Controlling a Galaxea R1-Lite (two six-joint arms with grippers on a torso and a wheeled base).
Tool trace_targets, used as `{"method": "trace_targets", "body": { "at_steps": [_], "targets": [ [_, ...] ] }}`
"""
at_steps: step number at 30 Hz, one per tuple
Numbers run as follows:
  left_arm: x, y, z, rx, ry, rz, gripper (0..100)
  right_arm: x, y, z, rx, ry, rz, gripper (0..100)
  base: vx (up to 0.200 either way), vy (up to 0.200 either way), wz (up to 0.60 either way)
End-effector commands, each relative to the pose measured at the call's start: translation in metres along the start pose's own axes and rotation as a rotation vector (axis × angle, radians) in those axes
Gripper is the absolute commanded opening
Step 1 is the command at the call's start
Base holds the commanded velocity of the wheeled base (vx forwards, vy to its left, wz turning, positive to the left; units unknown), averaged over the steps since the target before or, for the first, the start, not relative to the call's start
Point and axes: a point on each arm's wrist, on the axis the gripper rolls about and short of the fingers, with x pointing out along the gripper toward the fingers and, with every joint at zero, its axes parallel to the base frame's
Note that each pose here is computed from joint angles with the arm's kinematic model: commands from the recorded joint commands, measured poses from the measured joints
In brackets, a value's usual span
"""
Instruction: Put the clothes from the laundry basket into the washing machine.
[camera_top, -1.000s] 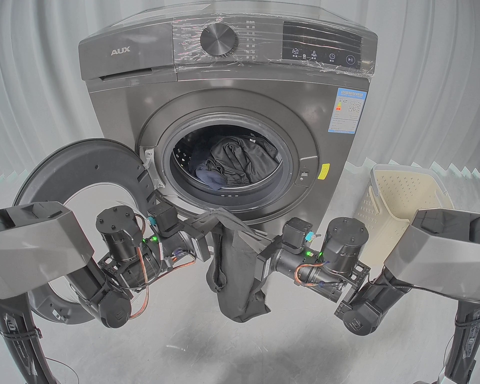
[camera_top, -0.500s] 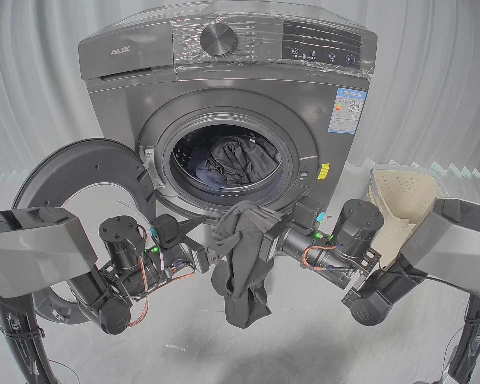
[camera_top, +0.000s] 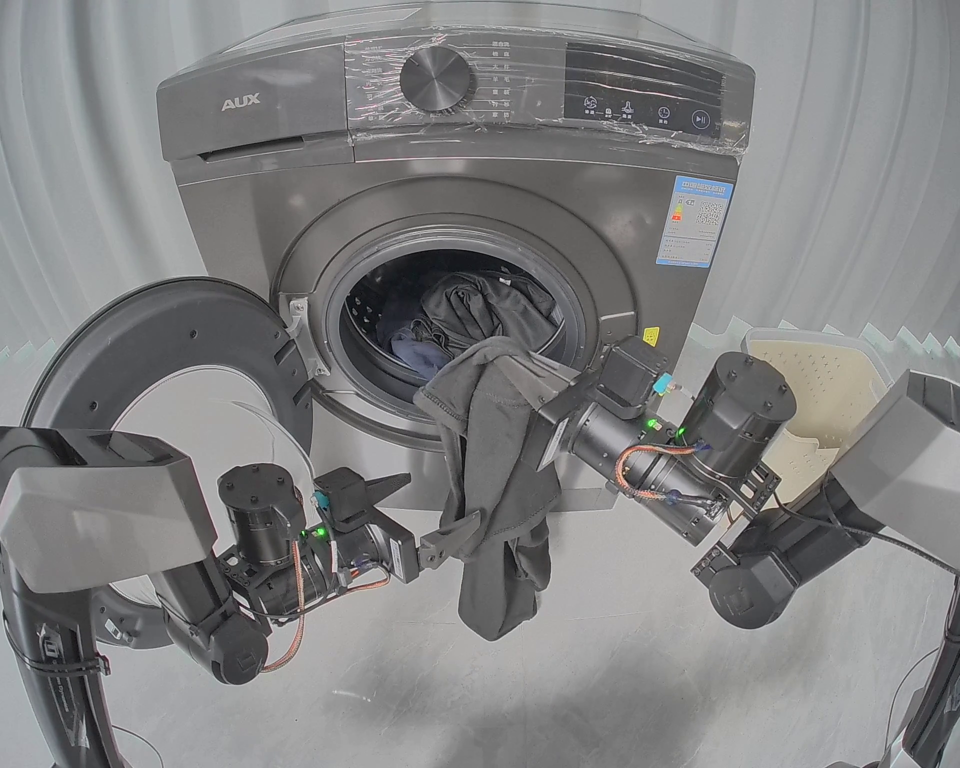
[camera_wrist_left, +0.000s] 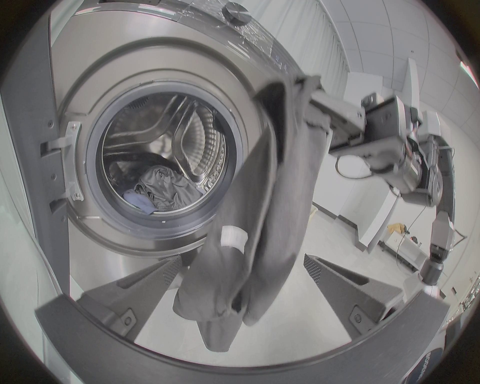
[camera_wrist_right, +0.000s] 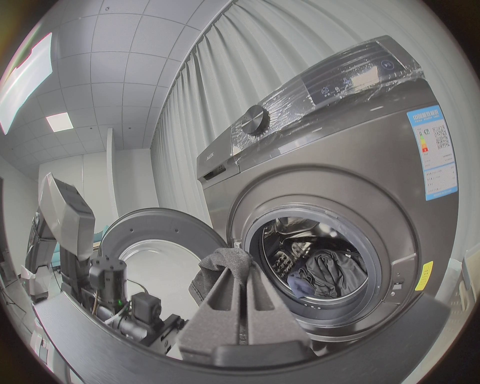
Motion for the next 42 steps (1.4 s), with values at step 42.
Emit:
{"method": "trace_targets", "body": {
  "at_steps": [42],
  "targets": [
    [0.049, 0.053, -0.080, 0.026, 0.084, 0.151, 100, 0.000, 0.009, 0.017, 0.005, -0.048, 0.019, 0, 0.000, 0.000, 0.00]
  ]
}}
